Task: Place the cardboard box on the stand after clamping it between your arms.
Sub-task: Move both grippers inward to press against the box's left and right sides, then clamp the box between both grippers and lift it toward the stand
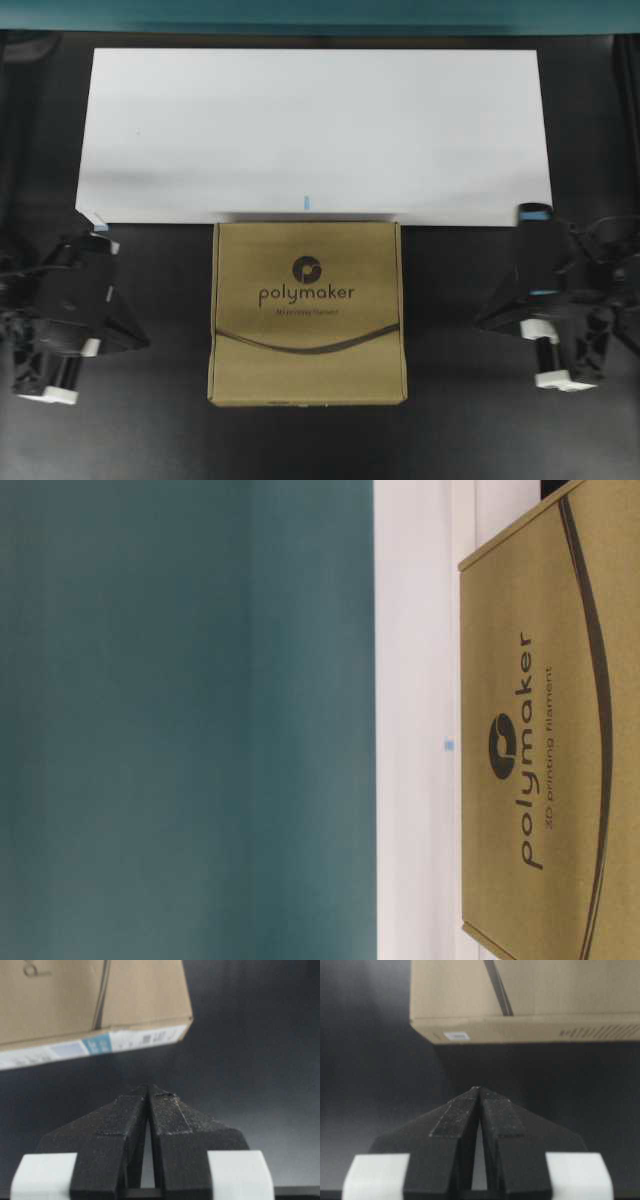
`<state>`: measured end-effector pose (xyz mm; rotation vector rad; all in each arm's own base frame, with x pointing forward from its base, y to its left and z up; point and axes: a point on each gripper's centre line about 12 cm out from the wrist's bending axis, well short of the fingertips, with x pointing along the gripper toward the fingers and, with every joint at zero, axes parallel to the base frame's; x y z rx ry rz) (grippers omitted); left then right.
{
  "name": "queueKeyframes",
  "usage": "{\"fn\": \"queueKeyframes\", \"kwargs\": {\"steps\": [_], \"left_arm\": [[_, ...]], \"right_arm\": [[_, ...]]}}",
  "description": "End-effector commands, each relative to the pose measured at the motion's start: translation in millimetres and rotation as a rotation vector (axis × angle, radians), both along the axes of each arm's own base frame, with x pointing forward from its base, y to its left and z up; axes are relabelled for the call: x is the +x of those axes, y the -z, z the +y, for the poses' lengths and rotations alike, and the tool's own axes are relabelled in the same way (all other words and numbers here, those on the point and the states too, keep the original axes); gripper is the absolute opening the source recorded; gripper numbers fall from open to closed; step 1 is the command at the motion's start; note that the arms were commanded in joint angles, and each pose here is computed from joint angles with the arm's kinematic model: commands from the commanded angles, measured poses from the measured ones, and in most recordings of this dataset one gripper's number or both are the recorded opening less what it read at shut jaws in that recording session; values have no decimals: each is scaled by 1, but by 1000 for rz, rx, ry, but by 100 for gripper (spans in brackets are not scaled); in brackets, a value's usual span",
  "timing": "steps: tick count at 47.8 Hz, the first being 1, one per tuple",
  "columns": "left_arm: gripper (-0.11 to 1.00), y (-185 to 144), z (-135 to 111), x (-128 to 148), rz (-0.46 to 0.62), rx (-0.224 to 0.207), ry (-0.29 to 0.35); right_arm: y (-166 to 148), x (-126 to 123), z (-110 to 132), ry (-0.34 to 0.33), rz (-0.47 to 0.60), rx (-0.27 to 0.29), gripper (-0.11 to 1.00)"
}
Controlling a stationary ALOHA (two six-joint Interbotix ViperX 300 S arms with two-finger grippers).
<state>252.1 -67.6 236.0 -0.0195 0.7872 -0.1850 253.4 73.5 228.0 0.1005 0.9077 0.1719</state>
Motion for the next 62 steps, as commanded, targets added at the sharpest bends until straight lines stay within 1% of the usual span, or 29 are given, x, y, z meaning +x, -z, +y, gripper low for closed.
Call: {"fn": "queueKeyframes", "kwargs": {"steps": [1, 4, 7, 9, 10, 14, 16, 18, 21, 25, 29, 33, 43, 47, 54, 62], "left_arm": [[4, -5, -3, 11, 14, 5, 1], [13, 1, -4, 14, 46, 12, -2], [27, 8, -5, 16, 76, 12, -11], [40, 14, -6, 18, 96, 9, -20], [48, 17, -6, 19, 104, 7, -24], [71, 34, -5, 24, 147, 10, -41], [81, 42, -5, 28, 161, 10, -48], [86, 51, -4, 31, 175, 12, -55], [85, 64, -3, 36, 194, 17, -64], [82, 79, 2, 43, 214, 19, -84], [83, 89, 9, 48, 212, 15, -107], [84, 92, 12, 54, 189, 5, -122], [84, 104, 12, 62, 186, 2, -125], [84, 104, 10, 69, 172, -3, -124], [84, 108, 10, 79, 176, -2, -127], [84, 108, 11, 85, 173, -1, -131]], "right_arm": [[11, 7, 10, -18, 60, -8, 0], [19, 11, 12, -16, 97, -15, 6], [27, 16, 15, -15, 127, -22, 17], [33, 19, 15, -12, 148, -27, 28], [36, 20, 16, -12, 158, -32, 35], [51, 23, 16, -17, 193, -56, 60], [58, 26, 16, -23, 203, -72, 71], [66, 28, 15, -23, 216, -82, 79], [78, 33, 15, -18, 223, -85, 85], [88, 39, 15, -10, 203, -78, 84], [97, 46, 14, 2, 166, -64, 84], [104, 50, 12, 11, 151, -59, 84], [117, 57, 7, 34, 152, -57, 84], [120, 60, 6, 40, 145, -54, 84], [127, 66, 3, 50, 126, -49, 84], [130, 82, -1, 58, 89, -50, 84]]}}
